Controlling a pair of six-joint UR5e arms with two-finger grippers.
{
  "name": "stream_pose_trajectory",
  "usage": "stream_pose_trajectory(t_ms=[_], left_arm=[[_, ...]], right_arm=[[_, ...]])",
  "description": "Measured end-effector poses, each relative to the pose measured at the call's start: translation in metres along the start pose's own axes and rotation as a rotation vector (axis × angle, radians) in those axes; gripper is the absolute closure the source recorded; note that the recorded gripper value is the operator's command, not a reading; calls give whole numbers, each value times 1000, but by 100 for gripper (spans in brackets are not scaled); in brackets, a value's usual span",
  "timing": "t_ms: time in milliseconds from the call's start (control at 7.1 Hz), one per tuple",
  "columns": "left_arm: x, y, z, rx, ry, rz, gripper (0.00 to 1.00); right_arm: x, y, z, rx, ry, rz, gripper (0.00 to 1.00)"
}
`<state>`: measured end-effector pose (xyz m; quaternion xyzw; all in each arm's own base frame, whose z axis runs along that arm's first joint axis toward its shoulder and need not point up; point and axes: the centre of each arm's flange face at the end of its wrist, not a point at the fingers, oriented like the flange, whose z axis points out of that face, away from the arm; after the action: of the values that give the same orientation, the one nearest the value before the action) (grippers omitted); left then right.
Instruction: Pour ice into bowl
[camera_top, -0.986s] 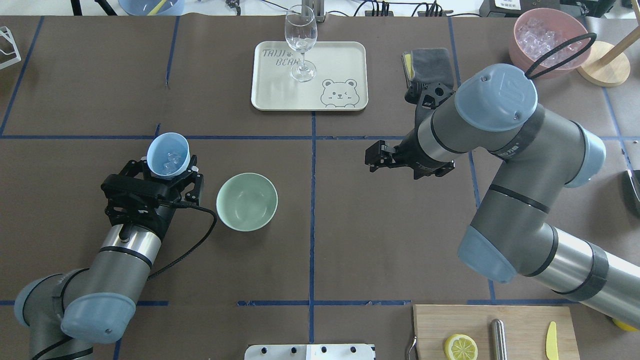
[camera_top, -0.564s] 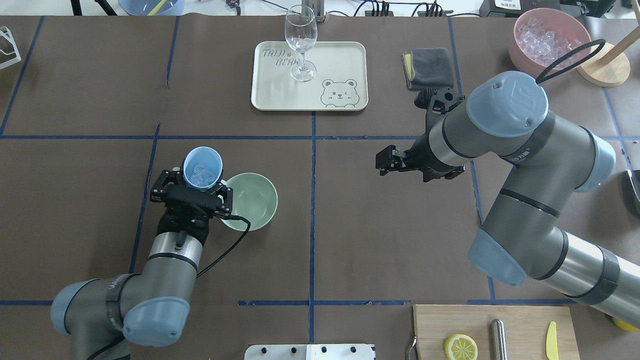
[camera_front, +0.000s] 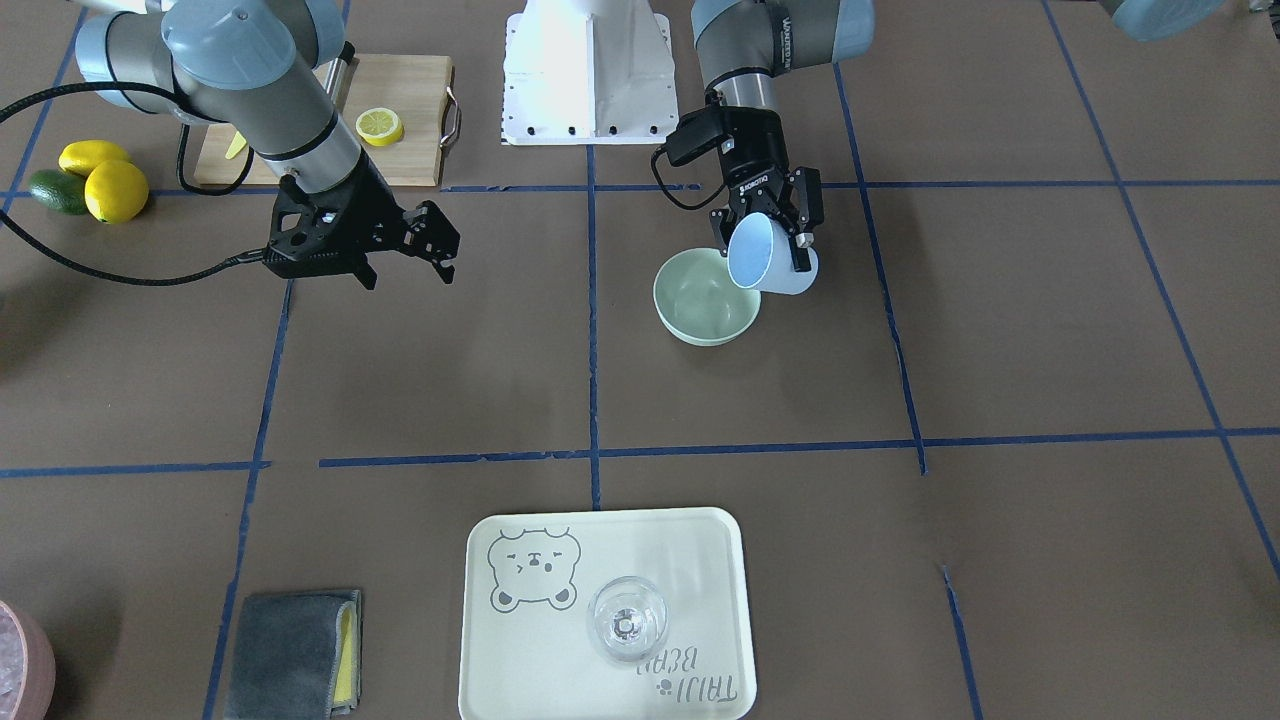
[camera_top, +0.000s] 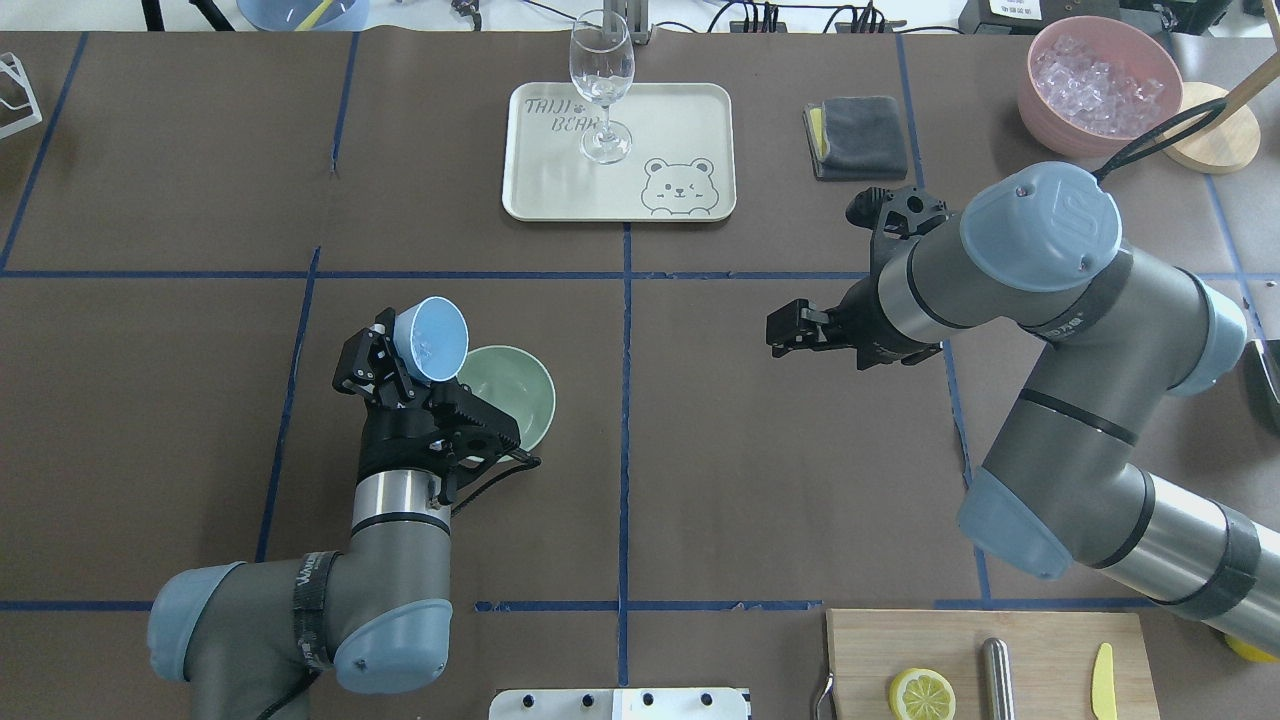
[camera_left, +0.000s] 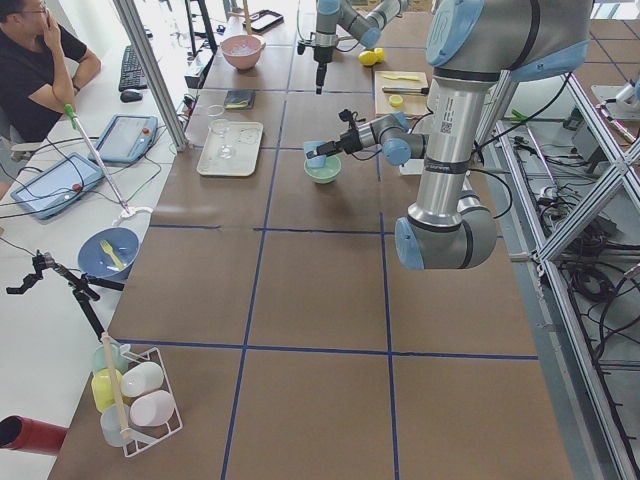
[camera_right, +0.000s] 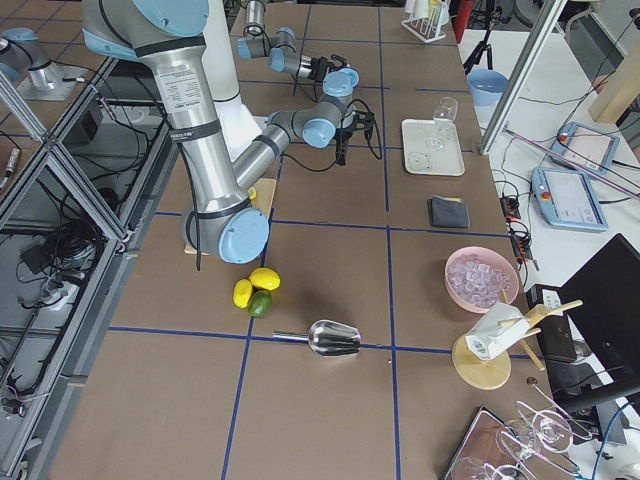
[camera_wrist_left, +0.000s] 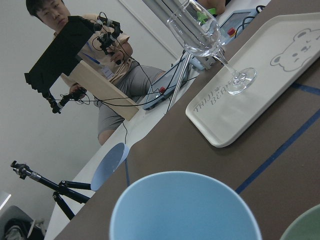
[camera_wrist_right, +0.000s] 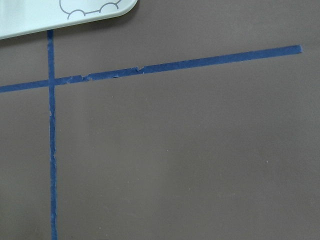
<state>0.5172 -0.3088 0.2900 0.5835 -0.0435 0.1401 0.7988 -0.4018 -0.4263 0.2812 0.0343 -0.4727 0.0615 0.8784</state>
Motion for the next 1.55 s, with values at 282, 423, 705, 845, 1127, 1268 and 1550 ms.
stream_pose_trajectory(t_ms=[282,423,705,845,1127,1268,1550], left_arm=[[2,5,4,32,-75,239,100],[7,10,8,39,-110,340,100],[17,22,14,35,-141,475,100],[18,29,16,31,-155,554,100],[17,37,18,20,-171,710,100],[15,36,18,17,-180,778,100],[12,33,17,14,-190,869,100]], right_arm=[[-2,-2,-2,5,-4,4,0],[-2,-3,-3,8,-5,6,0],[-1,-6,-4,13,-4,8,0],[-1,-6,-4,14,-5,8,0],[-2,-6,-5,14,-6,9,0],[-2,-6,-5,13,-6,10,0],[-2,-6,-5,13,-7,10,0]])
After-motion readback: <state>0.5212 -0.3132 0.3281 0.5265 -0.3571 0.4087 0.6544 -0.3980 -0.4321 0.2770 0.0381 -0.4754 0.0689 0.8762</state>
